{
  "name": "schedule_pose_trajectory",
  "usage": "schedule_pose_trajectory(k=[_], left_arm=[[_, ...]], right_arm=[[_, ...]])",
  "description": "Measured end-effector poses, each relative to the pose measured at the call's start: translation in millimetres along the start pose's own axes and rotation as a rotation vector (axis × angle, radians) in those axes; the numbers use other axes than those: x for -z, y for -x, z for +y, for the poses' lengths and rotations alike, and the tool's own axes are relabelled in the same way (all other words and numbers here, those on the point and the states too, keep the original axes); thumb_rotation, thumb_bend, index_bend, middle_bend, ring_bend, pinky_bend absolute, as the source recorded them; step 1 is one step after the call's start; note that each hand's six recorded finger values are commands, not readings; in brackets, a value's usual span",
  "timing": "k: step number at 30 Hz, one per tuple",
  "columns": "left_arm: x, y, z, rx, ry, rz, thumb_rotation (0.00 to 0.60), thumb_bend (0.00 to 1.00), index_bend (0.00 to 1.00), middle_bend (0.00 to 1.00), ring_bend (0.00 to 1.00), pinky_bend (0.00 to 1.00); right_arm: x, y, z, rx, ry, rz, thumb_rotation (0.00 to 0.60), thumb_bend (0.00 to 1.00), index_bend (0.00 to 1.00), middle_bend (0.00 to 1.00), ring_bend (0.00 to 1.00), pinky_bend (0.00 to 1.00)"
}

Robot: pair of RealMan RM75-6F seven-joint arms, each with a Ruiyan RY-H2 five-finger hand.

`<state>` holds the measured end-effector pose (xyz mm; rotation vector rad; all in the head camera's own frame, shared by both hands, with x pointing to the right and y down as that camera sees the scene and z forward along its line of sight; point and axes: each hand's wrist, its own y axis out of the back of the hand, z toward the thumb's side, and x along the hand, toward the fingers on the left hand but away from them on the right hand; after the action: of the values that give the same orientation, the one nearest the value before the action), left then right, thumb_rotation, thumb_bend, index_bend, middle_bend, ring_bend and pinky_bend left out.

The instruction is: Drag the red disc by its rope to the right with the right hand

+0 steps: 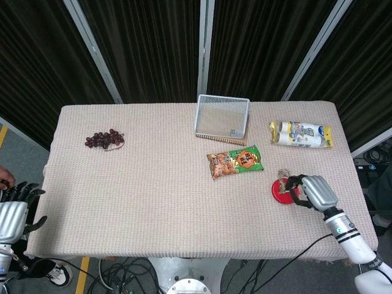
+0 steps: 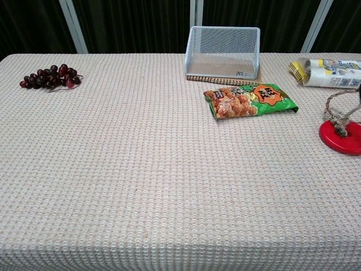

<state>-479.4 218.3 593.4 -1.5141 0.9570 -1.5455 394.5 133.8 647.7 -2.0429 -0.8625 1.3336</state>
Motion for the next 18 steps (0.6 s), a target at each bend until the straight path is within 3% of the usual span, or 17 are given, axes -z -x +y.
schedule_pose_trajectory(k=[3,7,12,18], left_arm=[[-1.6,-1.9,1.6,-0.006,0.002,-0.004,0.6,0.19,0.3,0.17,0.1,0.16],[-3.9,-2.6,3.7,-0.013,0.003,-0.012,0.6,0.19,0.3,0.17,0.1,0.16],[-2.6,-1.7,6.1,-0.019,0.001,-0.006,0.6,0.19,0.3,0.17,0.1,0.16],[-3.4,-2.5,4.5,-0.015,-0.002,-0.007,0.6,0.19,0.3,0.17,0.1,0.16]], right_arm=[[-1.1,-4.9,-3.9,-0.046,-0.116,-0.028,0.6,0.0,0.0,0.0,0.0,0.03],[-9.9,-13.3,-2.8,-0.077,-0.244,-0.067,0.6,0.0,0.0,0.0,0.0,0.01],[-11.8,-24.5,5.2,-0.088,-0.251,-0.122,0.6,0.0,0.0,0.0,0.0,0.0],[-17.3,-28.6,10.4,-0.01,-0.155,-0.072,0.6,0.0,0.0,0.0,0.0,0.0]])
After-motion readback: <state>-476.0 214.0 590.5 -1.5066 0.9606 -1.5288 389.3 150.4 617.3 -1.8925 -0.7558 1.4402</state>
